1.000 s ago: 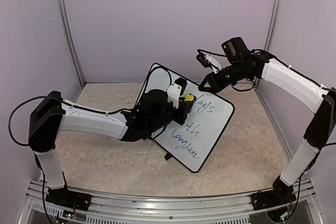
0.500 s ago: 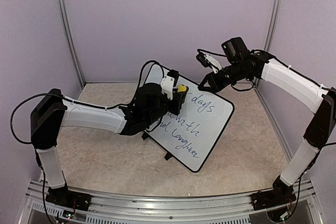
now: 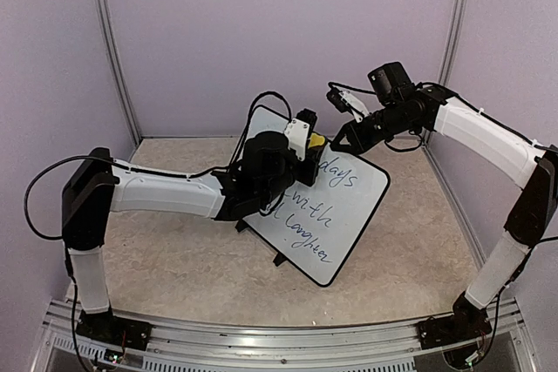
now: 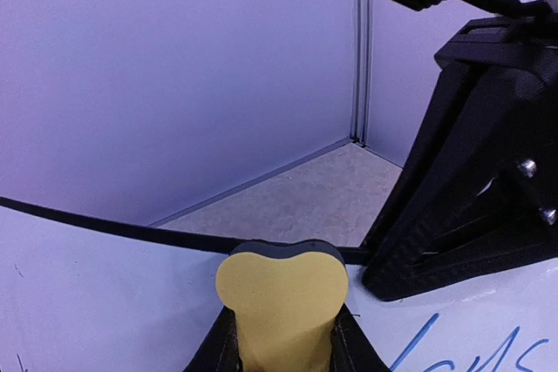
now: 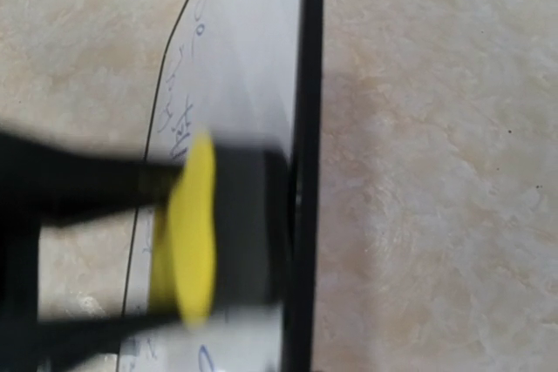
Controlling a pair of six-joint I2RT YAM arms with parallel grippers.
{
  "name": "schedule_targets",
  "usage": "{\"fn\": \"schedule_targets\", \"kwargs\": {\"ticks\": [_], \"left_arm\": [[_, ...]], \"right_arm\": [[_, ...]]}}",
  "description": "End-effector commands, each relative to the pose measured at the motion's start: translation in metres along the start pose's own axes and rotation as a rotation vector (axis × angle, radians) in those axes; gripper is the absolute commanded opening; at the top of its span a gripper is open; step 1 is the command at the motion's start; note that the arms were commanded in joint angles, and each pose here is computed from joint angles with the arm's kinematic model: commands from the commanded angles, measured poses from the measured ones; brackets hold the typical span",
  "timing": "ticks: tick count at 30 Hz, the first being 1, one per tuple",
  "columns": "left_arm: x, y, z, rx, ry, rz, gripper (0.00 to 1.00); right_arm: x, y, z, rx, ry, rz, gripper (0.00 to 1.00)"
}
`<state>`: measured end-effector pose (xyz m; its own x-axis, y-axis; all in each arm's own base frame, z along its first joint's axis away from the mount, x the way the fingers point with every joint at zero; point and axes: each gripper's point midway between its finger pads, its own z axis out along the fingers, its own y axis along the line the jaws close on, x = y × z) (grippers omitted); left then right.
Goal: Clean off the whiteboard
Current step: Erase the center of the whiteboard.
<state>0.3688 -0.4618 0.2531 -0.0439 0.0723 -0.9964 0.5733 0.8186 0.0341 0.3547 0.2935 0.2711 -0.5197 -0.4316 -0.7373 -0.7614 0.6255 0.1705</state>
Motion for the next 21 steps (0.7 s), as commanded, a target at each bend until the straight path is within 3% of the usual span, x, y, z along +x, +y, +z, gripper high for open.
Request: {"fn": "schedule_targets", "kwargs": {"ticks": [1, 6, 15, 21], "left_arm": [[0.069, -0.046, 0.001, 0.078, 0.211, 0.106, 0.13], [0.086, -0.043, -0.006, 0.038, 0.244, 0.048, 0.13], [0.098, 0.044, -0.001, -0.106, 0.292, -0.052, 0.12], [0.106, 0.027, -0.001, -0.068, 0.302, -0.044, 0.12]], "right_arm": [[-0.022, 0.060, -0.017, -0.186, -0.095, -0.173, 0.00], [-0.022, 0.059, -0.018, -0.181, -0.095, -0.175, 0.00], [-0.023, 0.060, -0.020, -0.178, -0.102, -0.180, 0.00], [-0.023, 0.059, -0.020, -0.179, -0.101, -0.179, 0.00]]}}
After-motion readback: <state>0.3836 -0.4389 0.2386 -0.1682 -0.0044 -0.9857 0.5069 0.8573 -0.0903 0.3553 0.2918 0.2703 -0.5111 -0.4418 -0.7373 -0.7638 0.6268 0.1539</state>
